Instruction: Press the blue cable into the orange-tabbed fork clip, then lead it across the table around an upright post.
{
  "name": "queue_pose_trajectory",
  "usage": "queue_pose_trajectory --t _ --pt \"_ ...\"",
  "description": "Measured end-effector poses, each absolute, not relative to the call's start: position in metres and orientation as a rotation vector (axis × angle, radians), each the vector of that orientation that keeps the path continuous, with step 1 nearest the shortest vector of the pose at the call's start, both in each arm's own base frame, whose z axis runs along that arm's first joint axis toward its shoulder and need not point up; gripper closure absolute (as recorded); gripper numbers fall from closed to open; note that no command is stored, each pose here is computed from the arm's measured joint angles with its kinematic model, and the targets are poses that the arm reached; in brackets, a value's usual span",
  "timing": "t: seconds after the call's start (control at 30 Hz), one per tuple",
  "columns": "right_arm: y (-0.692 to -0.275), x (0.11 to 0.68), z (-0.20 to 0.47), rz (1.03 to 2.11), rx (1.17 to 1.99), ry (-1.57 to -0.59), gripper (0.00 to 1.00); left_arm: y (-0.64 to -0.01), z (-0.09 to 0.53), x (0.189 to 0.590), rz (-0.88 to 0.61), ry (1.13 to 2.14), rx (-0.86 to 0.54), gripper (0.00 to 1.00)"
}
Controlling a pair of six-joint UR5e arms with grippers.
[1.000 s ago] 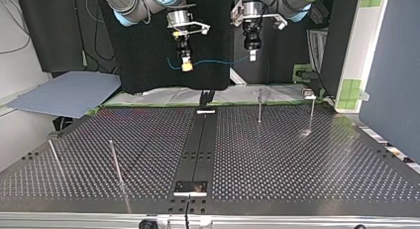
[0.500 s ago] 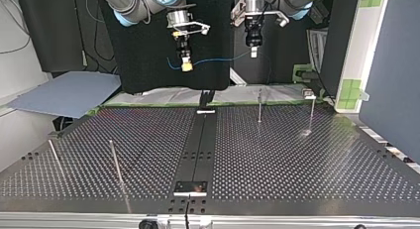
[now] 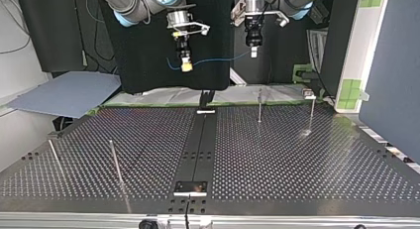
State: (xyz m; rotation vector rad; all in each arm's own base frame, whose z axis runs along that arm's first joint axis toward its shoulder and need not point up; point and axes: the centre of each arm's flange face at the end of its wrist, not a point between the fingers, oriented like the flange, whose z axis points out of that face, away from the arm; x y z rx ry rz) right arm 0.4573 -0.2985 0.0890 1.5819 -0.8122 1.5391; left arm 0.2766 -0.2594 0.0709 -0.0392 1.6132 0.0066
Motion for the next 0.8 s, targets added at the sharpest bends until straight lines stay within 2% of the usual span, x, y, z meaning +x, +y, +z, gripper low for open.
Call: queue_pose_trajectory --t 0.3,0.8 --pt "-0.334 0.446 0.069 1.493 1.524 -0.833 1.0 -0.259 0.071 0.277 0.007 1.613 -0.039 1.0" --pt "-0.327 0.429 -0.009 1.378 1.643 -0.876 1.0 -0.259 0.07 0.278 0.008 1.613 -0.037 1.0"
